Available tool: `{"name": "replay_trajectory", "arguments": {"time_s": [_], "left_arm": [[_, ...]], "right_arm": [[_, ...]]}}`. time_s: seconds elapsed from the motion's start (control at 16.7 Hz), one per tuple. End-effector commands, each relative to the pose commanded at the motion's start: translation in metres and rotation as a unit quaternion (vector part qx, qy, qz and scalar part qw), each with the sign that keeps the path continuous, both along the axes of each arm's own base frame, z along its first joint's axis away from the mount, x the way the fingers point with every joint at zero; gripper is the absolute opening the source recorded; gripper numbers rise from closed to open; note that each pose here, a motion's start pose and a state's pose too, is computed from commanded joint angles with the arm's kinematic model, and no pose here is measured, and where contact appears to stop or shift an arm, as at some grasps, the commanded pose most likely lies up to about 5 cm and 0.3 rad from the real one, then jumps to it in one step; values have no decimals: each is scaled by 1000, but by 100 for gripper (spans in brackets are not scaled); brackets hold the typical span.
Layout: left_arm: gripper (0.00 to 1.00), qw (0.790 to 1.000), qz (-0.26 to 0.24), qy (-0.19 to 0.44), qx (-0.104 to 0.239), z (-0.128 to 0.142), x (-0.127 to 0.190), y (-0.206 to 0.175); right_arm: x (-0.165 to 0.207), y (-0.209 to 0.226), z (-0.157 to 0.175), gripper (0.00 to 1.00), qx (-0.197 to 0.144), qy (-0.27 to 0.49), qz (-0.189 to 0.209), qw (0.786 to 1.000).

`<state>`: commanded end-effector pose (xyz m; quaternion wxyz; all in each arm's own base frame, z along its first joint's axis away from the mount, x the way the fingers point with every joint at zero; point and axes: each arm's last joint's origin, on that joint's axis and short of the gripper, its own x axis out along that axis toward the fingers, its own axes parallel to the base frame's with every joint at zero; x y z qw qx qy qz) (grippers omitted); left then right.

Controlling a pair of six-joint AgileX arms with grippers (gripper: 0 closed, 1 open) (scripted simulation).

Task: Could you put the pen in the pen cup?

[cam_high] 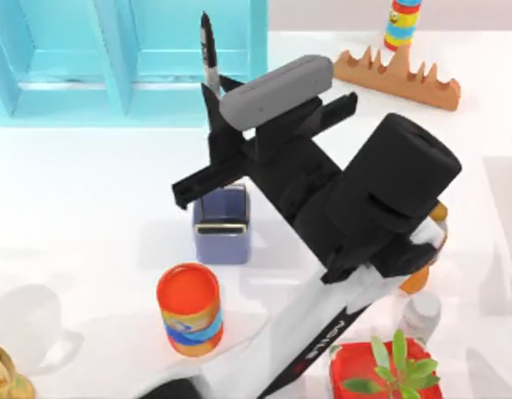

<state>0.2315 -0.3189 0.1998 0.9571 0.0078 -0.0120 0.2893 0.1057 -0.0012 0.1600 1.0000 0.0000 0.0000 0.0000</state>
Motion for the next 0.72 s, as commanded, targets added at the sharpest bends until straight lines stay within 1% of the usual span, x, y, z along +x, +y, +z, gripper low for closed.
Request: {"name": "replay_trajectory", "arguments": {"time_s": [0.24,0.66,0.72], "left_arm": [[0,1000,-8,5,-1,-5,0,-1],[0,1000,0,-7,5,-10,-3,-3],[8,1000,0,-7,5,-10,-3,-3]], "right_arm": [[0,0,0,100,0,0,0,1000],[0,0,0,100,0,0,0,1000],[0,0,0,100,0,0,0,1000]]}}
